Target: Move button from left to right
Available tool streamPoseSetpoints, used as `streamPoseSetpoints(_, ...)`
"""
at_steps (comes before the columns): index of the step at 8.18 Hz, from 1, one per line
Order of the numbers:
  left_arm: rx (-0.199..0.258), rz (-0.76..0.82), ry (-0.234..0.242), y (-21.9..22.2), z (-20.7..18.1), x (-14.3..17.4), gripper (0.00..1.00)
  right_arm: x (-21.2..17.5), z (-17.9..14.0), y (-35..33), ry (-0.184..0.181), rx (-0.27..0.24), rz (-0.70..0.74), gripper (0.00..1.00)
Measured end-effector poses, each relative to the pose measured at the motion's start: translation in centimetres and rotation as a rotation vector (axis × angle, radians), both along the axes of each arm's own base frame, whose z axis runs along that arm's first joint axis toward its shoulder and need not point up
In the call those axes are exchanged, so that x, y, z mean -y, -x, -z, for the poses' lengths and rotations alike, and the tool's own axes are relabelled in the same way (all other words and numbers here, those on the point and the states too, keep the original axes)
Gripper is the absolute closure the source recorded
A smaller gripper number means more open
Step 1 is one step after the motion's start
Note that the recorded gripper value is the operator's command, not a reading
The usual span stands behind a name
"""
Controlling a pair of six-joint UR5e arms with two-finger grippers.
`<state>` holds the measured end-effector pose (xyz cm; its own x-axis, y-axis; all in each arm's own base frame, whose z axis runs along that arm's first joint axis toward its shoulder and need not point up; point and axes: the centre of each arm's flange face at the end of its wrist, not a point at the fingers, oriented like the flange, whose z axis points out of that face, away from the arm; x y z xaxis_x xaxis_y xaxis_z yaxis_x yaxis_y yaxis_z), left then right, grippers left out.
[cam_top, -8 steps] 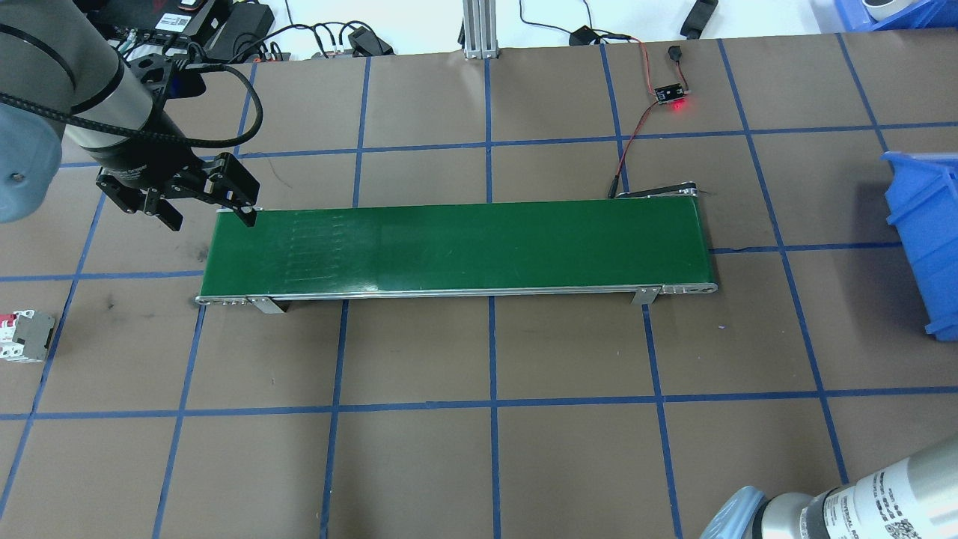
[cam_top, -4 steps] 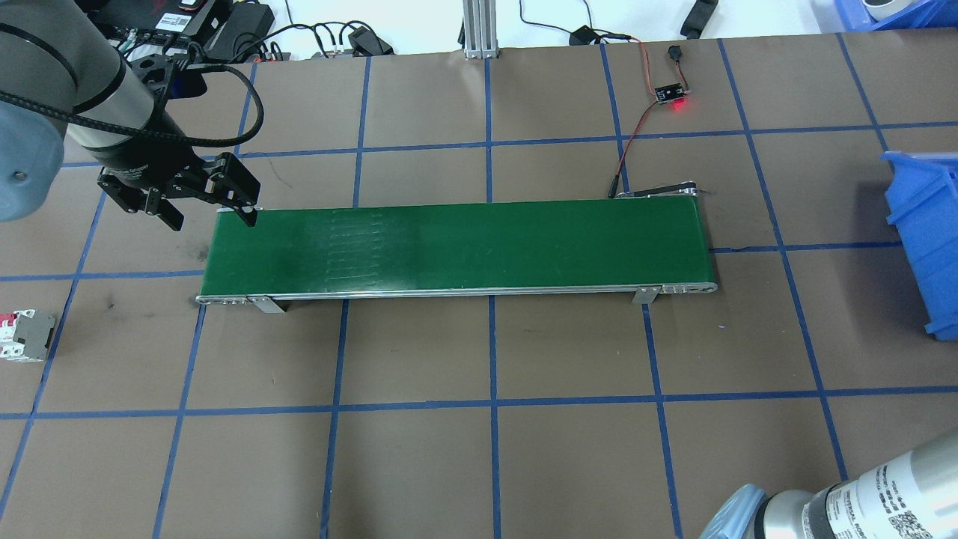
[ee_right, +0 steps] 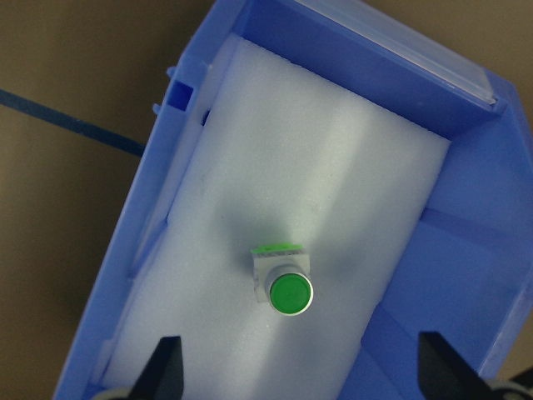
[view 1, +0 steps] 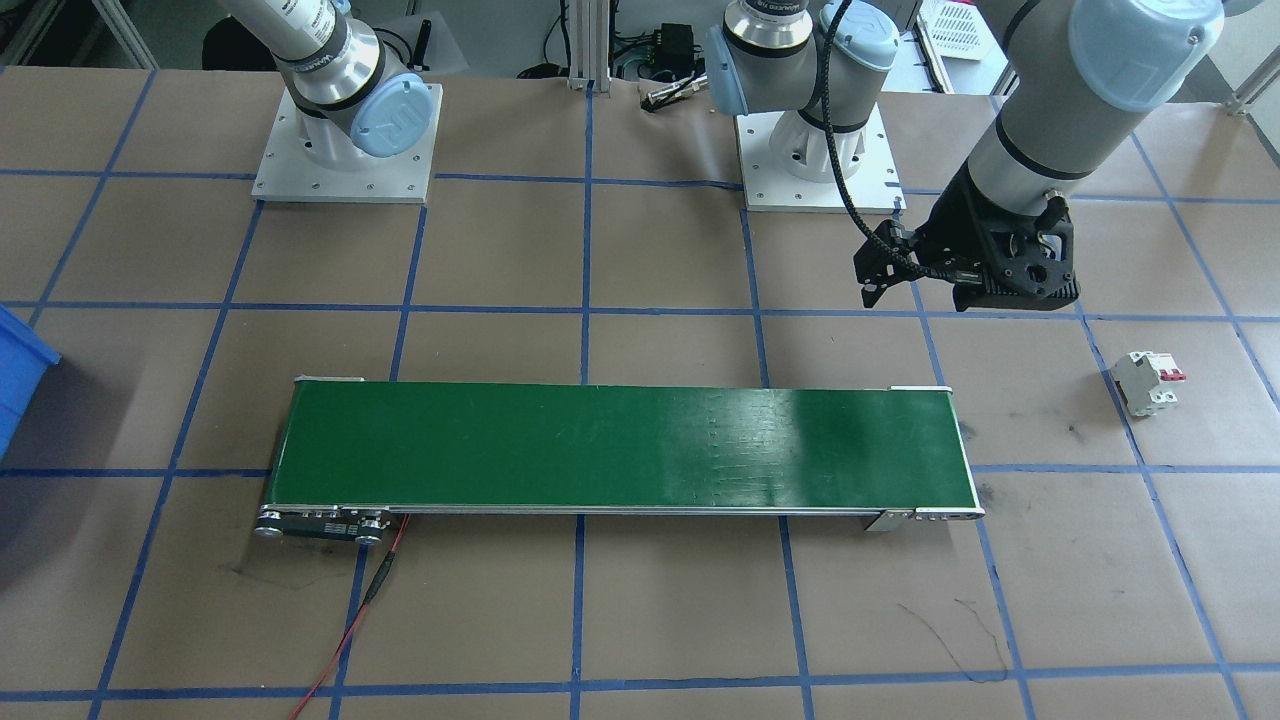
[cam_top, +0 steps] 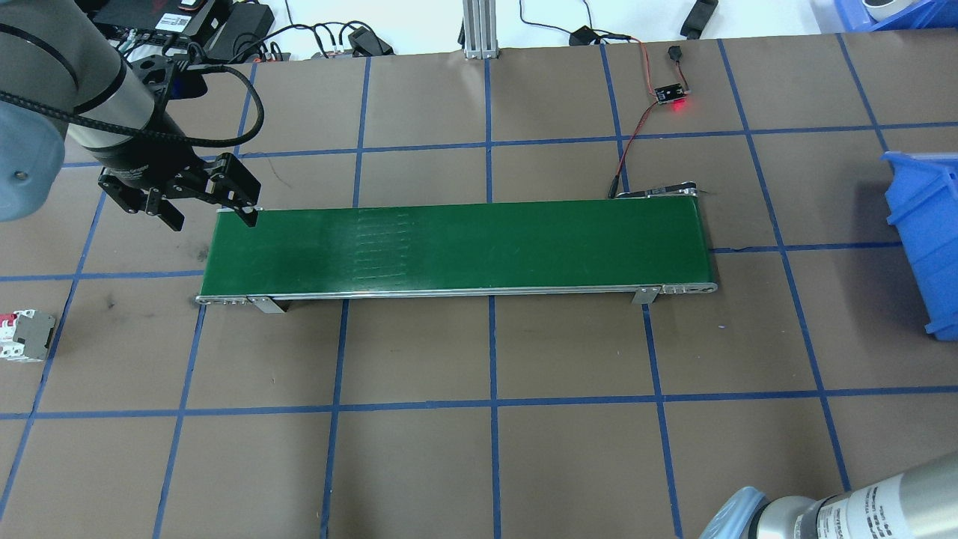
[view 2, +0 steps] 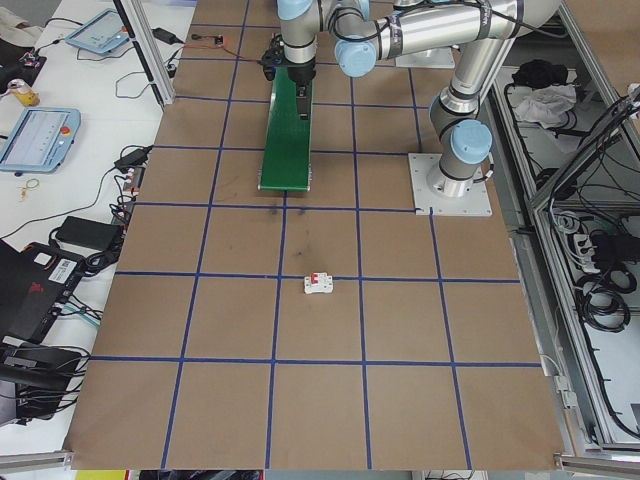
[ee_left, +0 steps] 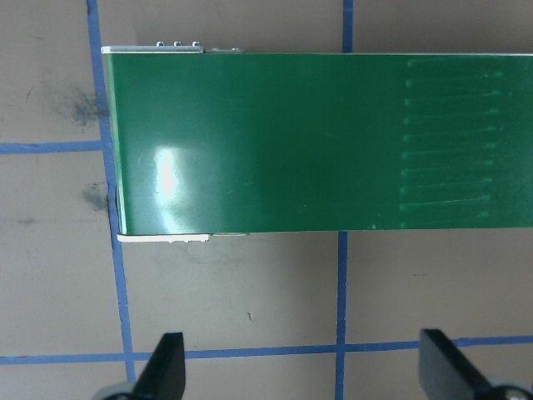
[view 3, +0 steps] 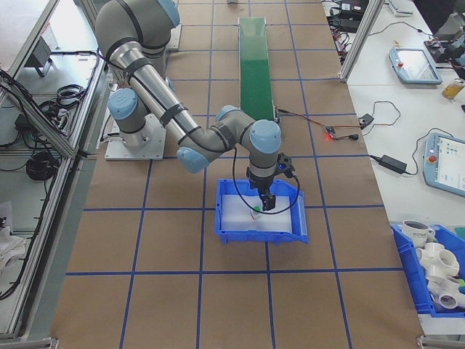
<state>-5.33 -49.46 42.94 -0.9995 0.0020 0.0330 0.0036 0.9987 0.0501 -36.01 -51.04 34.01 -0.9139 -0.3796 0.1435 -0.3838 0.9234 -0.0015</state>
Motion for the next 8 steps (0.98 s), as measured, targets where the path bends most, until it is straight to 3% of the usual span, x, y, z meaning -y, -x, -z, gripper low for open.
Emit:
streamPoseSetpoints(2,0.000,0.000,-0.001,0.0,0.0,0.0,0.00,-0.1,-6.1,-5.7,0.053,0.011,0.082,0.00)
streamPoseSetpoints(4,0.000,0.000,-0.002,0.0,0.1,0.0,0.00,0.1,-11.3,-14.6,0.070,0.037,0.107,0.00)
streamPoseSetpoints(6,0.000,-0.002,-0.002,-0.1,0.1,0.1,0.00,0.6,-14.2,-24.3,0.084,0.051,0.141,0.00)
streamPoseSetpoints(8,-0.001,-0.003,-0.003,-0.1,0.2,0.1,0.00,0.8,-15.0,-32.6,0.085,0.075,0.224,0.00)
